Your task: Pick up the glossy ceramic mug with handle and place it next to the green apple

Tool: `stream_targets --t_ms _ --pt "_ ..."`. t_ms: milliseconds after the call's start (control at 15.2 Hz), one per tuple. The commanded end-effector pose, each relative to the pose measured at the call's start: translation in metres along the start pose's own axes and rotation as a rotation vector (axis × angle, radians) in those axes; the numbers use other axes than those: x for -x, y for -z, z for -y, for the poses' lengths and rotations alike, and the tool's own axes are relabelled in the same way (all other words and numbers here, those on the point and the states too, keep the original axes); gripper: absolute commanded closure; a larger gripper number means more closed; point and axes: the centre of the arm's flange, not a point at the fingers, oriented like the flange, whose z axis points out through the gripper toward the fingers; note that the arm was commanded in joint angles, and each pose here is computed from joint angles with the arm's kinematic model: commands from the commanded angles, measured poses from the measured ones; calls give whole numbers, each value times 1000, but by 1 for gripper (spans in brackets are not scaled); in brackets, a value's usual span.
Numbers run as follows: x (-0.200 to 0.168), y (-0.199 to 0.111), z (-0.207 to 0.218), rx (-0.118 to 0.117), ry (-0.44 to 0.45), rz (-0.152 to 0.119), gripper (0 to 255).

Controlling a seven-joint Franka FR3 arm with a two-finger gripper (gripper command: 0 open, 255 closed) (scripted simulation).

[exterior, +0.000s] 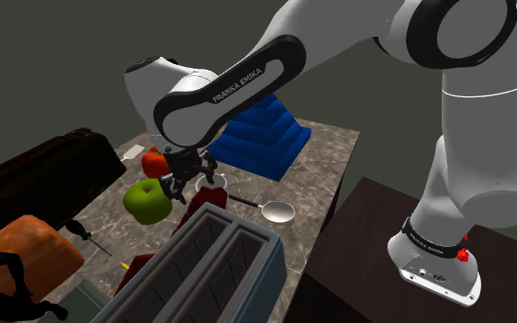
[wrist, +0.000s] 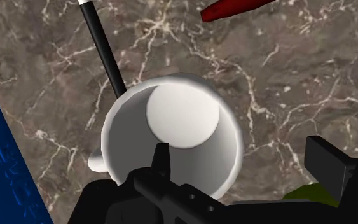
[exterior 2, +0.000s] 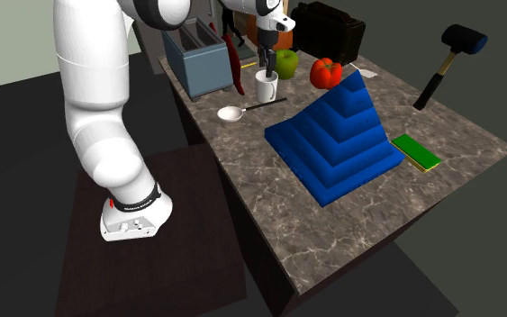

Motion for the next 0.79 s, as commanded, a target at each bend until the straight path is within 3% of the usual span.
stream_targets --t_ms 0,198,726 --pt "0 13 0 0 0 0 0" --pt "0 50 0 0 0 0 0" --pt "0 50 0 0 0 0 0"
